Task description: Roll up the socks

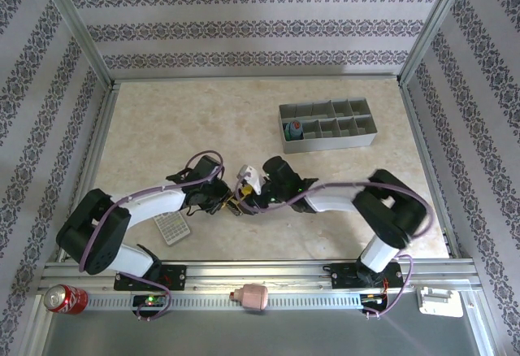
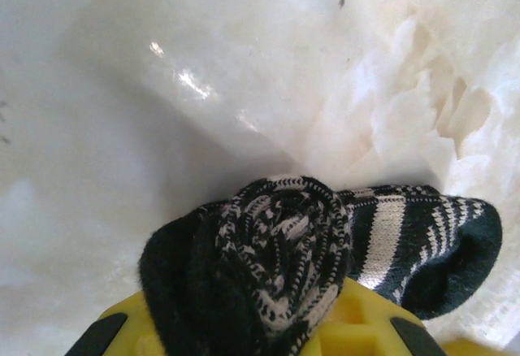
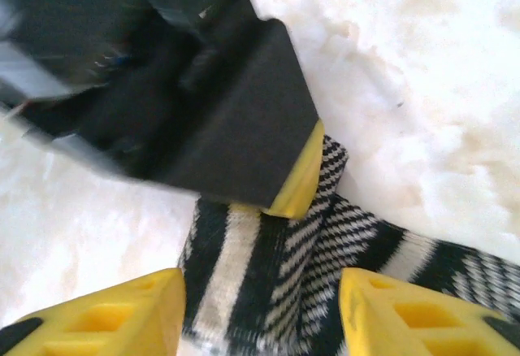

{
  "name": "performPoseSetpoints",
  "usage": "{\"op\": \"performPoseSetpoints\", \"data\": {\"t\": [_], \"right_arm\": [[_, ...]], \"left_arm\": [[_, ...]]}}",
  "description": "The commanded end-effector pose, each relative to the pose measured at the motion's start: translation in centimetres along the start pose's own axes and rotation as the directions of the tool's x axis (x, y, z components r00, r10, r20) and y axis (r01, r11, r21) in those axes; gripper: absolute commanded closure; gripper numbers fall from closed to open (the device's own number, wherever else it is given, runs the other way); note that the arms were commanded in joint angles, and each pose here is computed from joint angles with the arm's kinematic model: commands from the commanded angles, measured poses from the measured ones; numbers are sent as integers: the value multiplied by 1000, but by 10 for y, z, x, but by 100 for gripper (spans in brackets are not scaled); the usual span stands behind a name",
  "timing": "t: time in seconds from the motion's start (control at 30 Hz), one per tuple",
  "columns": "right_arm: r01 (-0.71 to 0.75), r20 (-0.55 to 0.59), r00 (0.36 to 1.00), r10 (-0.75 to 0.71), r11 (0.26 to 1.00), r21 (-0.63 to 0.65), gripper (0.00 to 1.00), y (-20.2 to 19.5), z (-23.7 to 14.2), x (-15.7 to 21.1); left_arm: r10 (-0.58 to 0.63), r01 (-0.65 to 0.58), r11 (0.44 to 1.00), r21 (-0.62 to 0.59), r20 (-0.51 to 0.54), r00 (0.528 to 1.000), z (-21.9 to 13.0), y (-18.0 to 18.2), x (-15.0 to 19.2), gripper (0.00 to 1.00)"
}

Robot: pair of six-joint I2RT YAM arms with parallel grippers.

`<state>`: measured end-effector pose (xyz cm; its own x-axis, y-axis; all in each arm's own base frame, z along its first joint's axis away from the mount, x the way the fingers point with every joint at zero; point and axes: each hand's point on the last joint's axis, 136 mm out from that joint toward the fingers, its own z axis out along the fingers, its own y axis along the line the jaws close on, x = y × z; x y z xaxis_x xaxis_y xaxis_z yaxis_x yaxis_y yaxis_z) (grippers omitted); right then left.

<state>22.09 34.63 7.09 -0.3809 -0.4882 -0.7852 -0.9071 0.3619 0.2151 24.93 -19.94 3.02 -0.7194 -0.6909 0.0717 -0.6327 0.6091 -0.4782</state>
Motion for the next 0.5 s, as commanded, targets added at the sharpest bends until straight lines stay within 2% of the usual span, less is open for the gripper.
{"op": "performPoseSetpoints", "data": {"t": [0.0,0.17,0.3,0.47], "right_arm": [[147,-53,989,-140,980,137,42,3,-19,20],[251,-119,967,-226,928,276,36,23,-17,41],[261,-106,965,-238,879,400,36,12,-13,20],[301,-123,954,-275,846,441,37,10,-2,1]], "left_arm": [[-41,45,960,-277,18,999,2,48,7,100],[-3,-8,907,-421,-26,1000,4,53,15,100],[20,-45,879,-476,-58,998,4,53,17,100],[33,-66,867,-493,-75,997,3,50,17,100]]}}
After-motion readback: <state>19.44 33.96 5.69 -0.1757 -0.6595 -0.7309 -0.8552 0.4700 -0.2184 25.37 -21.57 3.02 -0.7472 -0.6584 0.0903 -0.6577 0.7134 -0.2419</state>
